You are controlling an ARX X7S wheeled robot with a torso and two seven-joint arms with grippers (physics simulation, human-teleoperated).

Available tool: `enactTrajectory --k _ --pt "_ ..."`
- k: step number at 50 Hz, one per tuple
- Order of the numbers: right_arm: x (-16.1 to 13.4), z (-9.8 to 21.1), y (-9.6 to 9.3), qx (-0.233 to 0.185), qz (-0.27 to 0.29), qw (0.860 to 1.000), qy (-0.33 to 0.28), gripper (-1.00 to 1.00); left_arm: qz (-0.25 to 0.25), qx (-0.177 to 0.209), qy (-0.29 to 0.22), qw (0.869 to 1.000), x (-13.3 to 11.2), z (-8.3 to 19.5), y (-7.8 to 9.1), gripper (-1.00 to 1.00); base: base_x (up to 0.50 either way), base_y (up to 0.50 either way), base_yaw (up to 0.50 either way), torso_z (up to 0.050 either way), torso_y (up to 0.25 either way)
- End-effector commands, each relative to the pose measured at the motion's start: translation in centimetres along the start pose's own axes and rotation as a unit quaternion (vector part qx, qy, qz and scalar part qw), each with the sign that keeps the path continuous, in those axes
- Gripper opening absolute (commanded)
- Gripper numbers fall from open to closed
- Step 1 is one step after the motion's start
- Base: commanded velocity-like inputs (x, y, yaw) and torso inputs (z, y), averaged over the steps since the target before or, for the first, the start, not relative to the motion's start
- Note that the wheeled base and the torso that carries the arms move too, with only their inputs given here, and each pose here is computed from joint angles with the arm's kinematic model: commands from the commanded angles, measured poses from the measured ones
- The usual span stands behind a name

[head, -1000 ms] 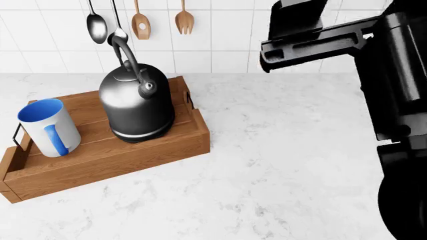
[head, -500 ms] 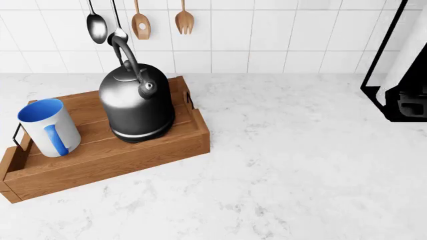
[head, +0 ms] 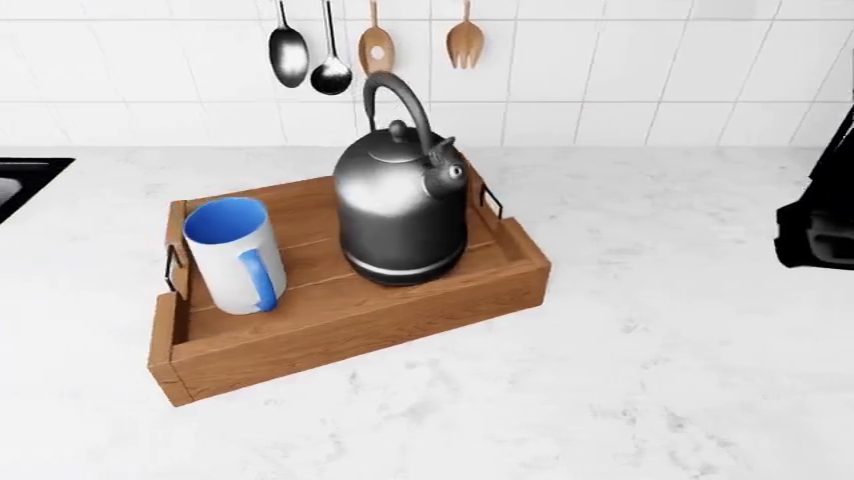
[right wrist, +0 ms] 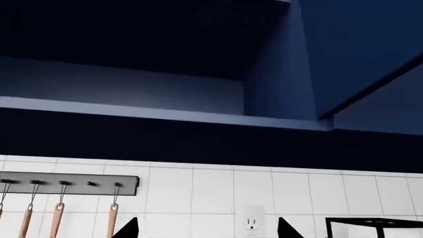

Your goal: Pick the kettle from the counter and place it on the tray. Then pick the mug from the cabinet and place it on the tray. Then close the cabinet doors.

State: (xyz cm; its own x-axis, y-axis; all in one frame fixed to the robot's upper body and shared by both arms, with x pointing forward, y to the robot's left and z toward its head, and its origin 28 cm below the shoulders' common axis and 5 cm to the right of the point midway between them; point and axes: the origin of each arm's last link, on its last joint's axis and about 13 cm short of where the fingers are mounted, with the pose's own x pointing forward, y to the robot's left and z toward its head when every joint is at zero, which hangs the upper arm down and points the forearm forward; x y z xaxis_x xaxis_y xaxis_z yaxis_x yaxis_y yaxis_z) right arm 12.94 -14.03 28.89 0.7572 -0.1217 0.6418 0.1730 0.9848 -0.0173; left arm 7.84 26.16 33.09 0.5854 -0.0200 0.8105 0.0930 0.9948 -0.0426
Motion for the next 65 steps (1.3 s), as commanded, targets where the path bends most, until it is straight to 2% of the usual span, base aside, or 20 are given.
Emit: enactTrajectory --k 1,36,47,53,55,60,63,65 --pt "-0.2 -0.2 0.2 0.004 0.001 1.000 0.004 1.00 0.003 -0.002 0.002 1.000 -0.2 -0.2 0.1 1.00 0.00 0.50 0.00 0.000 0.000" --pt "-0.4 -0.3 0.5 0.010 0.000 1.000 0.013 1.00 0.010 -0.006 0.011 1.000 -0.2 -0.8 0.4 1.00 0.00 0.50 0.00 0.000 0.000" --pt "-0.5 -0.4 0.7 0.006 0.003 1.000 0.014 1.00 0.029 0.005 0.020 0.999 -0.1 -1.1 0.7 1.00 0.00 0.50 0.00 0.000 0.000" --pt "-0.5 -0.5 0.7 0.007 0.003 1.000 0.015 1.00 0.042 0.025 0.034 0.998 0.1 -1.4 0.8 1.00 0.00 0.50 0.00 0.000 0.000" --pt "-0.6 -0.5 0.7 0.007 0.002 1.000 0.016 1.00 0.051 0.026 0.036 0.998 0.2 -1.4 1.0 1.00 0.00 0.50 0.00 0.000 0.000" --pt "-0.7 -0.5 0.6 0.017 0.000 1.000 0.023 1.00 0.114 0.065 0.030 0.991 0.7 -1.0 1.8 1.00 0.00 0.22 0.00 0.000 0.000" --pt "-0.7 -0.5 0.6 0.020 -0.001 0.999 0.025 1.00 0.173 0.125 0.027 0.977 1.4 -0.5 2.4 1.00 0.00 0.00 0.00 0.000 0.000" --pt "-0.8 -0.5 0.7 0.021 0.000 0.999 0.027 1.00 0.214 0.135 0.017 0.967 1.9 0.3 2.9 1.00 0.00 0.00 0.00 0.000 0.000"
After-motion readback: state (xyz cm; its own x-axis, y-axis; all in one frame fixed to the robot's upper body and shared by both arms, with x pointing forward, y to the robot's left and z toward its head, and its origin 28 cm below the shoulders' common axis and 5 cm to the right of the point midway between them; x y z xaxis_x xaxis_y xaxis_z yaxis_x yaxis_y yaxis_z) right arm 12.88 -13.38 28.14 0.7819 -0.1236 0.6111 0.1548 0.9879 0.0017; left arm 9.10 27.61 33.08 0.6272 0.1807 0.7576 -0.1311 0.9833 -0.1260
